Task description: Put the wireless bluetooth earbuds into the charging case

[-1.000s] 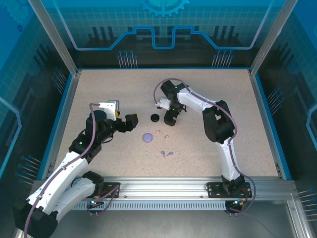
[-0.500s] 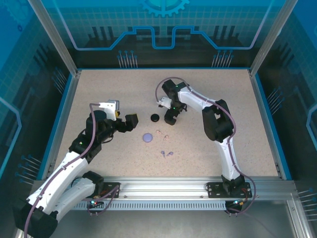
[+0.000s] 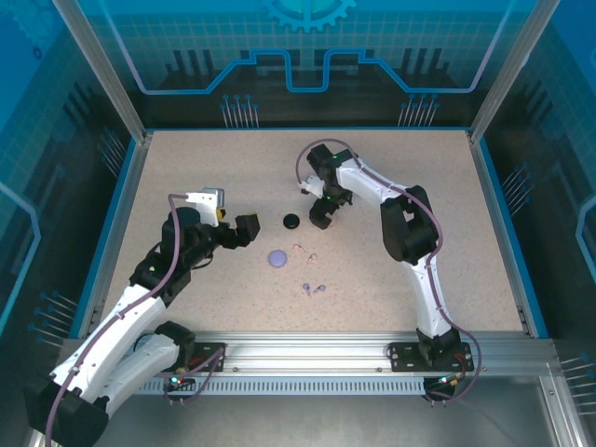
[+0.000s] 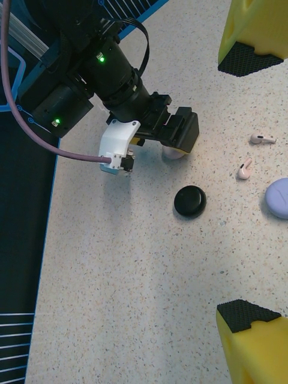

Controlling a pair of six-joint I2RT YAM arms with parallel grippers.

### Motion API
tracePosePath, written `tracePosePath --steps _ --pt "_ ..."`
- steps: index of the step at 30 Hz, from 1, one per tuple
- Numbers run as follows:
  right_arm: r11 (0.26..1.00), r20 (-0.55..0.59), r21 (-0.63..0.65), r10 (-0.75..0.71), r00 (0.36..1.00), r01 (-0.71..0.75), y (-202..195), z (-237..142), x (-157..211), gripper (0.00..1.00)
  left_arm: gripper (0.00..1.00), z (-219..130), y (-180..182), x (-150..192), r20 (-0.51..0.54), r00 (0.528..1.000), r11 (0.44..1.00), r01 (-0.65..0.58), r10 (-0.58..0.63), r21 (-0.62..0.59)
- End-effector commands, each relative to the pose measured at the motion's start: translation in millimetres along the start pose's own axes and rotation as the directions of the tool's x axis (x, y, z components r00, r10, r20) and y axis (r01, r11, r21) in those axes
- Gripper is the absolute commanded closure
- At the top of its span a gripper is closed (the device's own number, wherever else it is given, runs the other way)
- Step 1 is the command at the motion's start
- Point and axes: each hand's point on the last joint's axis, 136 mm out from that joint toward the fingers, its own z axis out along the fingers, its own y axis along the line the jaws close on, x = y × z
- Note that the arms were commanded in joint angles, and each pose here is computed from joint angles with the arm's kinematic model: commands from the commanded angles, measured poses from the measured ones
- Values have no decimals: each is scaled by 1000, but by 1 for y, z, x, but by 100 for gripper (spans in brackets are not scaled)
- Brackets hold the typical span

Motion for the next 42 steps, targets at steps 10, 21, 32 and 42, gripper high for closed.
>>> tracePosePath --steps 10,21,32,42 --pt "994 -20 -3 113 993 -113 -18 -1 3 0 1 -2 5 0 7 1000 1000 16 -16 -17" --pt "983 146 -158 -68 987 91 15 -36 -2 0 1 -6 4 -2 15 1000 1000 2 -2 -19" --pt "960 63 -51 -271 961 274 20 -16 0 1 1 -6 6 1 4 1000 1000 1 0 -23" --pt "925 62 -83 -366 929 370 34 -9 4 4 1 -7 6 2 2 1000 1000 -1 1 -27"
